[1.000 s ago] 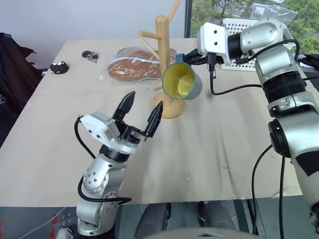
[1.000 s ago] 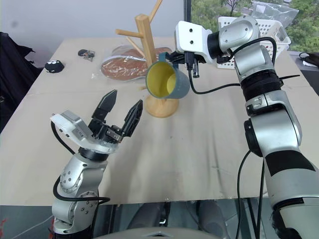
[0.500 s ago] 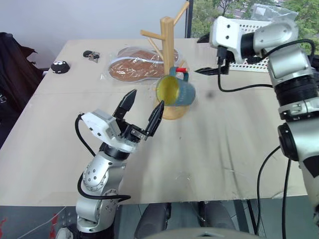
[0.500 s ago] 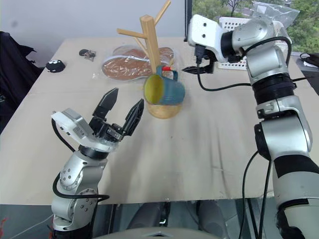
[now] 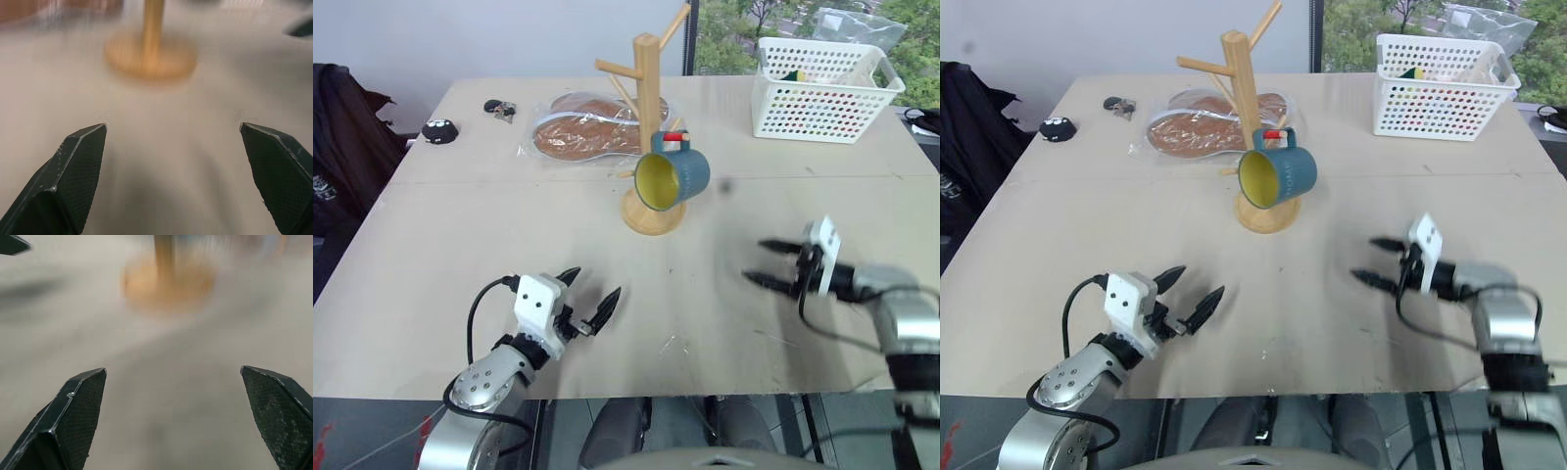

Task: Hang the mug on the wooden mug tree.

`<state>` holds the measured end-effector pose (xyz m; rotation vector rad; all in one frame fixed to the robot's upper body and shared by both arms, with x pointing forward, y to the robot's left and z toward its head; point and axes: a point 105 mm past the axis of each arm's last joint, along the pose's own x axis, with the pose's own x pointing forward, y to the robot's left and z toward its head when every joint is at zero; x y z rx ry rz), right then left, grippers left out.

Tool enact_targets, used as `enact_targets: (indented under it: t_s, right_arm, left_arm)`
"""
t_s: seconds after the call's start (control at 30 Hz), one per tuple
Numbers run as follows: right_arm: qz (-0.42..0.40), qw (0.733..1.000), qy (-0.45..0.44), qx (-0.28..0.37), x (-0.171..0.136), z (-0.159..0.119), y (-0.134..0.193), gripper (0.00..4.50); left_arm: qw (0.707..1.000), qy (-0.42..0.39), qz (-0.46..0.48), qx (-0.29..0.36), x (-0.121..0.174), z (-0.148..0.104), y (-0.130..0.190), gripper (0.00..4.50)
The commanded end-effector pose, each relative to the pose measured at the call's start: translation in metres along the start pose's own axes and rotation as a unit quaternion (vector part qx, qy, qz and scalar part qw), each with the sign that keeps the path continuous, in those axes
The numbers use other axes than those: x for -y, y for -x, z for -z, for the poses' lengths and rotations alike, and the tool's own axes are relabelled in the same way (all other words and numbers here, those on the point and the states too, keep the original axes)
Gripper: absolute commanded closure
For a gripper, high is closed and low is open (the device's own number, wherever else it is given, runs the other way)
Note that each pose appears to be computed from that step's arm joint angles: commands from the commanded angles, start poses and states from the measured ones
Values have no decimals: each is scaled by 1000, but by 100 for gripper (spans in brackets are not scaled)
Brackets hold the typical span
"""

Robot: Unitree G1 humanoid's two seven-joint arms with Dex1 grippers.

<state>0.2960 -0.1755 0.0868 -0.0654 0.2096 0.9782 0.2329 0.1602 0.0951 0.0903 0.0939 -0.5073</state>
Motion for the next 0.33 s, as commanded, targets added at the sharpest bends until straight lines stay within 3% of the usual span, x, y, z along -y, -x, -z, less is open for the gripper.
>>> enact_targets:
  t_s: [0.03,0.17,0.33]
  right_arm:
    - [26,995,63,67,-16,-19,12,5]
    - [72,995,44,49,-21,12,25,5]
    - [111,991,57,52,-17,18,33,5]
  left_arm:
    - [1000,-24,13,1,2,-2,6,0]
    - [999,-19,28,-11,1,4,9,0]
    - [999,-29,42,-10,-3,2,9,0]
